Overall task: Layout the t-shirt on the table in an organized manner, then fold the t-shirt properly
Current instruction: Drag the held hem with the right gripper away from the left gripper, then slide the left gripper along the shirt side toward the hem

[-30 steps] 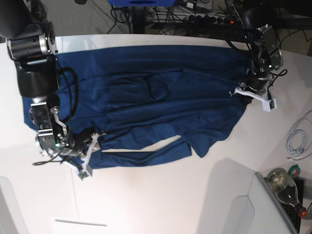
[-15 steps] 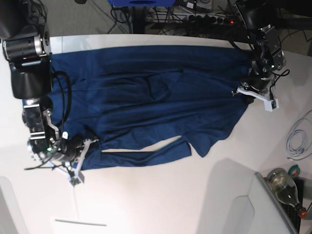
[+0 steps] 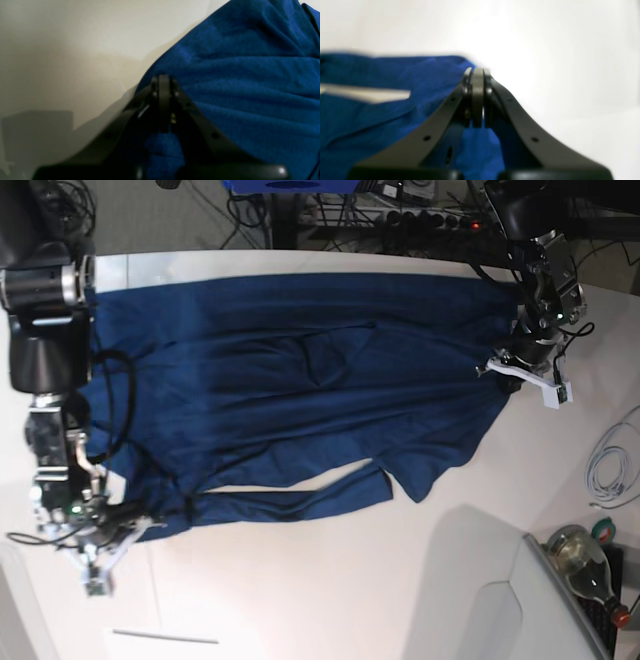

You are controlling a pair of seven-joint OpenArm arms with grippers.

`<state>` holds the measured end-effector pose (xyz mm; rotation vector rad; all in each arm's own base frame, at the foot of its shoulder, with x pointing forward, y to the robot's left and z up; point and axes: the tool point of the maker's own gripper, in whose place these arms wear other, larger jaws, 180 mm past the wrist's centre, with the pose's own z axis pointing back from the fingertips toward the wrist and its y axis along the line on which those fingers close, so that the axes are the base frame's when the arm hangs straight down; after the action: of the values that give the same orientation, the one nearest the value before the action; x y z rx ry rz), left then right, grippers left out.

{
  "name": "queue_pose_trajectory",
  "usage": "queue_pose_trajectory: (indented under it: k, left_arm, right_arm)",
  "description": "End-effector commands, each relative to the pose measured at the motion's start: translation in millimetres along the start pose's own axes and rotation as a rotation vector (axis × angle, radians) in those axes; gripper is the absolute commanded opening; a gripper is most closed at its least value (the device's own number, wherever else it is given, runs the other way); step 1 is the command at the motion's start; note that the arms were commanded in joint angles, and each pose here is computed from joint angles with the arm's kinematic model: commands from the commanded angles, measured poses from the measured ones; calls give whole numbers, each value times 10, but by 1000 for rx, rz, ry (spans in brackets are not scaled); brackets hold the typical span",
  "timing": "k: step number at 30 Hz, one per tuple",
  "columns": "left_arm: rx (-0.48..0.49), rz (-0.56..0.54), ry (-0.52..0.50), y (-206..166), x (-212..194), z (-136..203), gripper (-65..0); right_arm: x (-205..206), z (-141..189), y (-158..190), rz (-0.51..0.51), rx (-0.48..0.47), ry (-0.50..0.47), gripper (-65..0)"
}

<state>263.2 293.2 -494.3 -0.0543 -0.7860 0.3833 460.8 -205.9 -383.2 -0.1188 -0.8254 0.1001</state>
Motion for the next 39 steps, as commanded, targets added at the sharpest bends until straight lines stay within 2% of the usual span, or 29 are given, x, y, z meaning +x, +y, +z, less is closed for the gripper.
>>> queue_pose_trajectory:
  k: [1,4,7,15,17,20,21,22,25,28,30,33,39]
  left_arm:
    - [50,-27,99,120,-210,27,-650]
    - [52,-28,100,130,-213,31,-650]
    - [58,-35,100,175,-186,39,-650]
    - [54,-43,73,144,-64,32,-650]
    - [49,-55,37,95,72,53,-650]
    - [38,-78,-14,-1,271,125,-650]
    - [36,-83,-10,-26,303,146,-650]
    - [41,-95,-1,-21,322,190,-650]
    - [62,-108,-37,5,506,350,-650]
    - [67,-122,-92,-55,719,474,-650]
    - [61,-128,-114,-105,826,487,-650]
    - [10,-118,-132,-332,1014,315,-650]
    - [-121,-92,-65,-920,1141,-210,-650]
  right_arm:
    - [333,31,-125,-5,-27,-74,-648]
    - [345,-32,-306,-6,-54,-49,-648]
    - [391,-122,-459,-16,-74,-68,-648]
    - [25,-299,-561,-48,-83,27,-639]
    - [55,-304,-549,-45,-82,8,-561]
    - [61,-292,-598,-45,-90,2,-347]
    - [68,-285,-620,-45,-93,0,-296]
    - [110,-259,-696,-42,-106,-12,-275]
    - [-25,-170,-851,-14,-128,-16,-303]
    - [-291,-43,-687,73,-50,31,-374]
    - [-508,48,-552,119,10,59,-474]
    - [-742,98,-559,53,14,80,-641]
    - [-1137,103,-622,-27,3,150,-642]
